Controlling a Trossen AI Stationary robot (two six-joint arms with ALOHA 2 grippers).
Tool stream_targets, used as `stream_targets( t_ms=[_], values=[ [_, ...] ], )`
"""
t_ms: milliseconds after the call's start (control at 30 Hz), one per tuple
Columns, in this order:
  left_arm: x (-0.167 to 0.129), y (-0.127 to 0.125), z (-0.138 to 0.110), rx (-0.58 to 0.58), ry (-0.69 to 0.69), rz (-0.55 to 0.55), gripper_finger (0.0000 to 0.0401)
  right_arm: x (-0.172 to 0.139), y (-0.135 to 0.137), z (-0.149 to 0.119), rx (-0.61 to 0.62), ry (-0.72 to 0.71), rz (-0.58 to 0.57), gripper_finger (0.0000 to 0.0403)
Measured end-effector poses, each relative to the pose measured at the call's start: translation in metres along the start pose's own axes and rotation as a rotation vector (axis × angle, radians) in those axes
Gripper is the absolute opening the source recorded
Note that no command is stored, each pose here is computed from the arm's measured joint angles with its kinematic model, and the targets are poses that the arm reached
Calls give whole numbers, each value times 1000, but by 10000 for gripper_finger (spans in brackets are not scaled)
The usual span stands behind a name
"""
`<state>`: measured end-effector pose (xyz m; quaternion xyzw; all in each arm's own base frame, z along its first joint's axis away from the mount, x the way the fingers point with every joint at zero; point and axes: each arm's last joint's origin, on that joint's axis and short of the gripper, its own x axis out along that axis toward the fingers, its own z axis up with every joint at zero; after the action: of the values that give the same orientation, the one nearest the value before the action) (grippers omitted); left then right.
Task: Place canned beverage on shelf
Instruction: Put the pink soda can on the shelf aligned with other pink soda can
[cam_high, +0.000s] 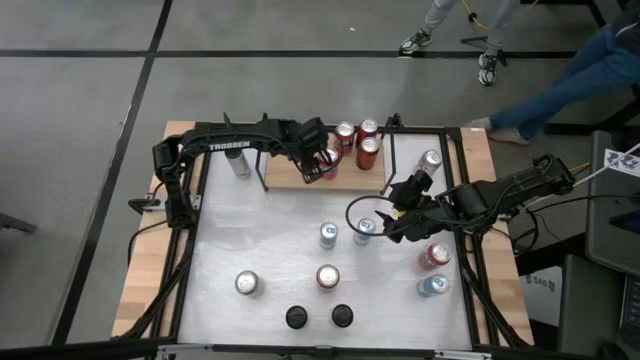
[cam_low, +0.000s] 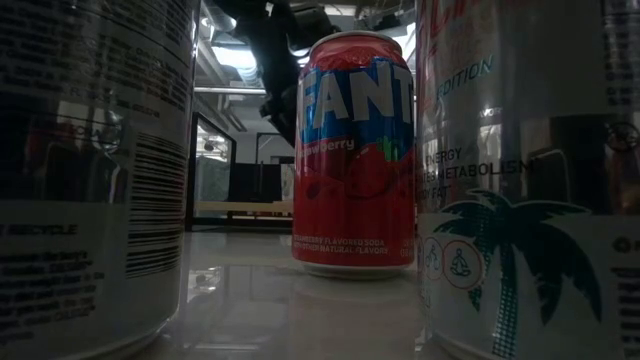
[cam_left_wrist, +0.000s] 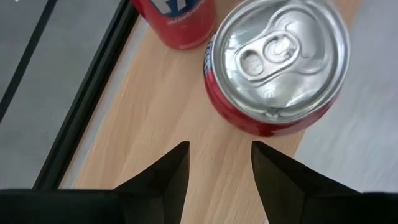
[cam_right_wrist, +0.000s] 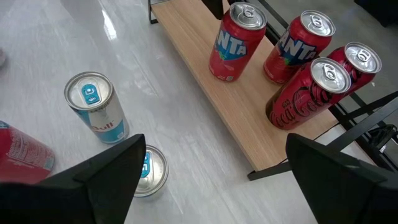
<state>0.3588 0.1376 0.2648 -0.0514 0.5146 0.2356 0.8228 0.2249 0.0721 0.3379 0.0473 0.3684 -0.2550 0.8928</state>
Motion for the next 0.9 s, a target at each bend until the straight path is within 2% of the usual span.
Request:
stream_targets(
  t_ms=[367, 900],
  values=[
    [-1, -5, -5, -1, 45, -6, 163, 0, 0, 0, 0, 0, 0, 376],
    [-2, -8, 3, -15, -32, -15, 162, 0, 0, 0, 0, 0, 0, 376]
  ],
)
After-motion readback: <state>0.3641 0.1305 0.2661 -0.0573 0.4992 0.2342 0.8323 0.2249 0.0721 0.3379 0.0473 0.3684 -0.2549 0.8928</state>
